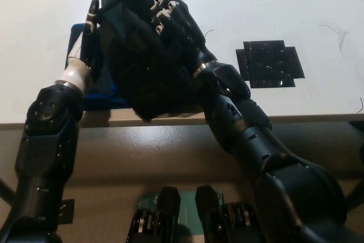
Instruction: Use both hands to pick up the lunch bag on the right hand side and smoothly move it near the note book on the left hand side
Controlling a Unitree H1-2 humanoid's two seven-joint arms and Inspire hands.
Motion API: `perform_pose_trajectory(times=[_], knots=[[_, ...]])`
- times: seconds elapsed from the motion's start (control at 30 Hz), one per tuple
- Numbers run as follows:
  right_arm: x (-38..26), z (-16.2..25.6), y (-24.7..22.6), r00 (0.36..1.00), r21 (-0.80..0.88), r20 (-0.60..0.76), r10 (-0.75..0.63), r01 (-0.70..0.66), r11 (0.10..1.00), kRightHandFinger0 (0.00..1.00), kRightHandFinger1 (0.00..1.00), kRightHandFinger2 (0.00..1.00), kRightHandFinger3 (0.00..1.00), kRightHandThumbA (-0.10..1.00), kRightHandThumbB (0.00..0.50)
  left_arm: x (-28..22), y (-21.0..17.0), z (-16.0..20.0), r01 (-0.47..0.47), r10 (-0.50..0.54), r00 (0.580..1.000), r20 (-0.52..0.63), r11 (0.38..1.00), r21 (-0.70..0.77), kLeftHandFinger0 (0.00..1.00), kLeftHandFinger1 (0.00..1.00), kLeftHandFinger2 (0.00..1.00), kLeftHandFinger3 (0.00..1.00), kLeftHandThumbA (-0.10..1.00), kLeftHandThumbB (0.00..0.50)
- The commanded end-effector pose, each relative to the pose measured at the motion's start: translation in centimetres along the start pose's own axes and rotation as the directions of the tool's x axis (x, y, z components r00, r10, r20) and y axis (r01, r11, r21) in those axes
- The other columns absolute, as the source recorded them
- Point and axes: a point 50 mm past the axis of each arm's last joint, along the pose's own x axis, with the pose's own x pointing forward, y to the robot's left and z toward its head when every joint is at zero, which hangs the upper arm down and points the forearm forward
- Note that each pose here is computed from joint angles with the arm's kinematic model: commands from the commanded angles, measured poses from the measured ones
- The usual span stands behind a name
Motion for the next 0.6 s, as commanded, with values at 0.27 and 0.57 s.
perform_pose_trajectory(times=[0.27, 0.57], knots=[[1.8, 1.0, 3.2, 0.996, -0.017, 0.007, 0.089, -0.089, 0.996, 1.00, 1.00, 1.00, 1.00, 1.00, 0.430, 3.1, -1.0, 6.7, 0.044, -0.048, 0.989, 0.142, 0.999, 0.032, 1.00, 1.00, 1.00, 1.00, 1.00, 0.426], [1.9, 1.9, 2.5, 0.996, 0.038, 0.054, 0.075, -0.077, 0.996, 1.00, 1.00, 1.00, 1.00, 1.00, 0.428, 4.0, -1.9, 8.4, 0.091, -0.097, 0.987, 0.131, 0.995, 0.052, 1.00, 1.00, 1.00, 1.00, 1.00, 0.417]])
